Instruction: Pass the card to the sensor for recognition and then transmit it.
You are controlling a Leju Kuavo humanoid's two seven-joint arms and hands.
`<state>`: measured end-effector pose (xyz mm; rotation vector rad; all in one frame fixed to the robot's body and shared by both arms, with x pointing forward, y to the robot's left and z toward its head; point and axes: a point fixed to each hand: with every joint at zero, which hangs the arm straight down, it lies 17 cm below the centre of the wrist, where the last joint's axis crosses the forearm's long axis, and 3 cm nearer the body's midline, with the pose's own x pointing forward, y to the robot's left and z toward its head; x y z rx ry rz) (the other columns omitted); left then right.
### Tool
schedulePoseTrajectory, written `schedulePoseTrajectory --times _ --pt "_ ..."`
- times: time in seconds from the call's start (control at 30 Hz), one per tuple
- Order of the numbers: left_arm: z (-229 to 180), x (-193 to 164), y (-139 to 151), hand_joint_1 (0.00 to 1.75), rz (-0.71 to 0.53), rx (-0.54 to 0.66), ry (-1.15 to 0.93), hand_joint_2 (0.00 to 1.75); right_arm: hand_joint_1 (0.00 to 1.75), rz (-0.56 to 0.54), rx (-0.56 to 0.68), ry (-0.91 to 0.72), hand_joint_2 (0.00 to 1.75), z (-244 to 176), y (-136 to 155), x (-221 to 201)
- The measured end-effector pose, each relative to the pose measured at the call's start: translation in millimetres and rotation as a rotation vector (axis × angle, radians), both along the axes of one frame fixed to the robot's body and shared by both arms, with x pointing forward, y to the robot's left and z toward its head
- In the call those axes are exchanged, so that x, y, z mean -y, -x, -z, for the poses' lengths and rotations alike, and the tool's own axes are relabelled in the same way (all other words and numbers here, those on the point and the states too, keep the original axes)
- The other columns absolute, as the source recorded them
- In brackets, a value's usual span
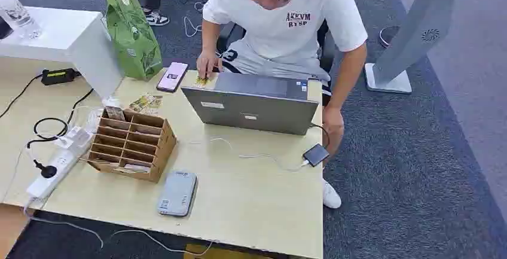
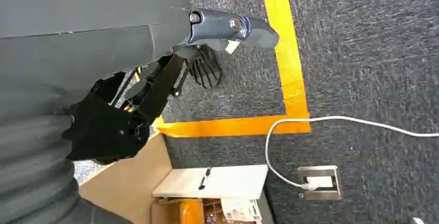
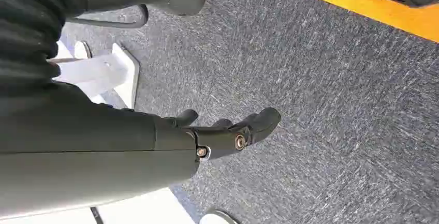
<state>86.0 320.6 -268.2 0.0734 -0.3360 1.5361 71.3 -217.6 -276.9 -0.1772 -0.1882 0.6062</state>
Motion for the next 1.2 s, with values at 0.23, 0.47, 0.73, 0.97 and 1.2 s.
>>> schedulePoseTrajectory --times 0.23,0.47,0.73,0.97,1.2 --pt "2 9 2 0.0 0.025 -0.01 0.022 1.75 0.0 0.002 -0.005 0.008 1.75 0 1 1" --pt "-1 1 2 0.0 0.031 -0.013 -0.047 1.75 0.0 0.002 -0.006 0.013 1.75 0 2 2" --pt "-111 -167 -4 0.0 -0.2 0.259 -0.585 1.75 0.0 0.016 0.037 0.031 1.75 -1 -3 4" --pt "-316 -223 -44 0.0 -0.086 0.513 -1.164 1.75 0.0 0.032 0.035 0.025 1.75 -1 -1 0" --pt "-464 -179 -83 0.0 0.06 0.782 -1.527 1.75 0.0 0.031 0.02 0.016 1.75 -1 3 -5"
